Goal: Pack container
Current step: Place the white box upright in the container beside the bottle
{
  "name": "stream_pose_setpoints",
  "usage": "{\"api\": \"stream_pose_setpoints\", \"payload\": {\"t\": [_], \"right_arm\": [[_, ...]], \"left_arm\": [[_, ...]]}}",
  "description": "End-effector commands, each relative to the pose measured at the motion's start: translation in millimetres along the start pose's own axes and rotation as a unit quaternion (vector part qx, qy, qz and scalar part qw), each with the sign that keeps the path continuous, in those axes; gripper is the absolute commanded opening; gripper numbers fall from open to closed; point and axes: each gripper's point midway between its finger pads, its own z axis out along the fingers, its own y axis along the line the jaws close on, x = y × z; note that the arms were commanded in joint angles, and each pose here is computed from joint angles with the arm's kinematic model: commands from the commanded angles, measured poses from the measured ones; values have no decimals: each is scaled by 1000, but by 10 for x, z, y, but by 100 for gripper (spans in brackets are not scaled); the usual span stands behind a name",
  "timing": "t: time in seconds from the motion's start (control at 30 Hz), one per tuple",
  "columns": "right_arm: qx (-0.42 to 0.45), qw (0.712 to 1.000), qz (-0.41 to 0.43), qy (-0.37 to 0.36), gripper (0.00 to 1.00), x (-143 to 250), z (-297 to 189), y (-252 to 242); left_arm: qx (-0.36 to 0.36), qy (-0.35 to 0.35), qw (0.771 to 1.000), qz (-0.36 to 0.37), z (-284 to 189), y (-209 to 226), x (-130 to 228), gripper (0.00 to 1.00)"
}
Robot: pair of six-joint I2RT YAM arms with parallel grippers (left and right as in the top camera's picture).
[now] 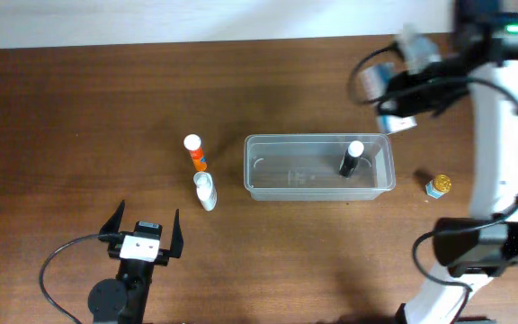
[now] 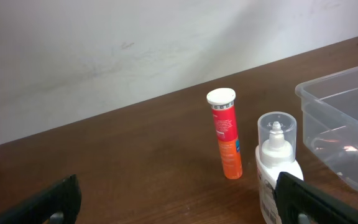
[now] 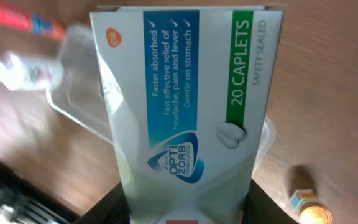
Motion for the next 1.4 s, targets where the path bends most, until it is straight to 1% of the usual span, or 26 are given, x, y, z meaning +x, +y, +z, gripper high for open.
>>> {"api": "stream_pose_setpoints", "payload": {"t": [0.0,0.13,0.27,0.4,0.47,0.77,1.03,1.37], "right_arm": [[49,991,-108,69,43,110,226,312],[26,974,-192,117,44,236,521,628],[6,960,-242,144,44,335,853,724],[0,956,-252,153,44,422,1252,668],[2,956,-251,150,43,430,1372,637],[16,959,-256,118,44,270,1416,603],[36,967,-244,67,44,-43,1191,636],[39,980,-188,53,44,-108,1142,665]], "left_arm": [[4,-1,1000,6,-2,-15,7,100],[4,-1,1000,6,-2,-15,7,99],[4,-1,1000,6,-2,-15,7,99],[4,-1,1000,6,-2,-15,7,99],[4,-1,1000,6,-2,-15,7,99],[4,-1,1000,6,-2,-15,7,99],[4,-1,1000,6,-2,-15,7,99],[4,-1,1000,6,-2,-15,7,99]]}}
